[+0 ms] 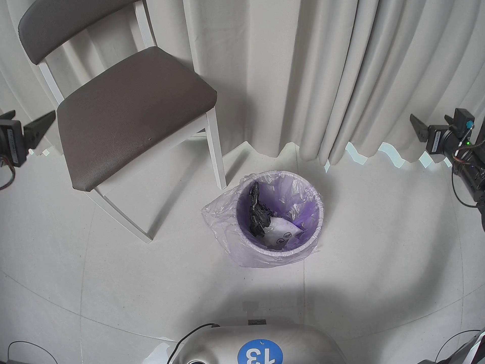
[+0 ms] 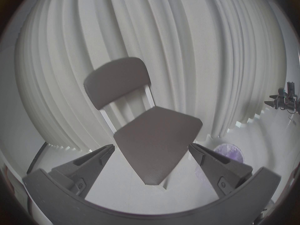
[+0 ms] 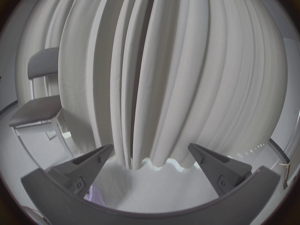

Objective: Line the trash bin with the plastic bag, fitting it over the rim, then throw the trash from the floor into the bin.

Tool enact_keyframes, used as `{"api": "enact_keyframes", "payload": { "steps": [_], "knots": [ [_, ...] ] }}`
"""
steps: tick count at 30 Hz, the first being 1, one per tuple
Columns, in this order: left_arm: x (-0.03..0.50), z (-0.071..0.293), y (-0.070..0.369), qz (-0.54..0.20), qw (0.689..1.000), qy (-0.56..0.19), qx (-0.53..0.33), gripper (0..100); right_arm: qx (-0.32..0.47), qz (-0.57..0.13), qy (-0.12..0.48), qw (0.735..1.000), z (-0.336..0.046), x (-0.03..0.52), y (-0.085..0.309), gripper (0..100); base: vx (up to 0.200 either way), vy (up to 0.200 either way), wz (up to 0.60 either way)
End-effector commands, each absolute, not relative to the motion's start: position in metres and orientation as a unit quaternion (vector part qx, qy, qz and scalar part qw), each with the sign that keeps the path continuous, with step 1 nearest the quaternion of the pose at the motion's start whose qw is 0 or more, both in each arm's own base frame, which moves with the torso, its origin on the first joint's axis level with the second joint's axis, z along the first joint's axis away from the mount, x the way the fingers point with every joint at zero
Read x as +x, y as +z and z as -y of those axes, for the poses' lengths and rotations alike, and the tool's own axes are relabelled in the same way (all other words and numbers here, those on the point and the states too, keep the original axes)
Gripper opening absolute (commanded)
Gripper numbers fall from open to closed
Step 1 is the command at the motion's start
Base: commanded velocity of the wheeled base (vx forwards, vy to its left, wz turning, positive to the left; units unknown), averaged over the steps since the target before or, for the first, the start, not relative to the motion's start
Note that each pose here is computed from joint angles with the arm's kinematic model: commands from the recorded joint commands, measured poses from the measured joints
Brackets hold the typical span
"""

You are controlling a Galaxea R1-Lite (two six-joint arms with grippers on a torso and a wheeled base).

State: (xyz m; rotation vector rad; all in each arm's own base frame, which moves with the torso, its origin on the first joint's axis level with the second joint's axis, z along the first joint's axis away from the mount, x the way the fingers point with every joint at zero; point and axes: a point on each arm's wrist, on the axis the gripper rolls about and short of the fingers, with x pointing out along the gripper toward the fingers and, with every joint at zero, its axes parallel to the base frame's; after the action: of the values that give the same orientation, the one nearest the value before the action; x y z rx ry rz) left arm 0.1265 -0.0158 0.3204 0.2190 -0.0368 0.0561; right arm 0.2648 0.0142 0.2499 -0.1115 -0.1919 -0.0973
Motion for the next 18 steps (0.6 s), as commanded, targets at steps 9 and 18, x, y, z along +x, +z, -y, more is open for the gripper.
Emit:
{"api": "enact_keyframes", "payload": {
  "steps": [9,18],
  "knots": [
    [0.060,0.005,0.346,0.127,0.987,0.039,0.088,100,0.005,0.242,-0.057,0.969,-0.006,0.182,0.317,100,0.000,0.000,0.00],
    [0.013,-0.003,0.349,0.184,0.978,0.052,0.086,100,0.011,0.275,-0.058,0.960,0.000,0.092,0.329,100,0.000,0.000,0.00]
  ]
}}
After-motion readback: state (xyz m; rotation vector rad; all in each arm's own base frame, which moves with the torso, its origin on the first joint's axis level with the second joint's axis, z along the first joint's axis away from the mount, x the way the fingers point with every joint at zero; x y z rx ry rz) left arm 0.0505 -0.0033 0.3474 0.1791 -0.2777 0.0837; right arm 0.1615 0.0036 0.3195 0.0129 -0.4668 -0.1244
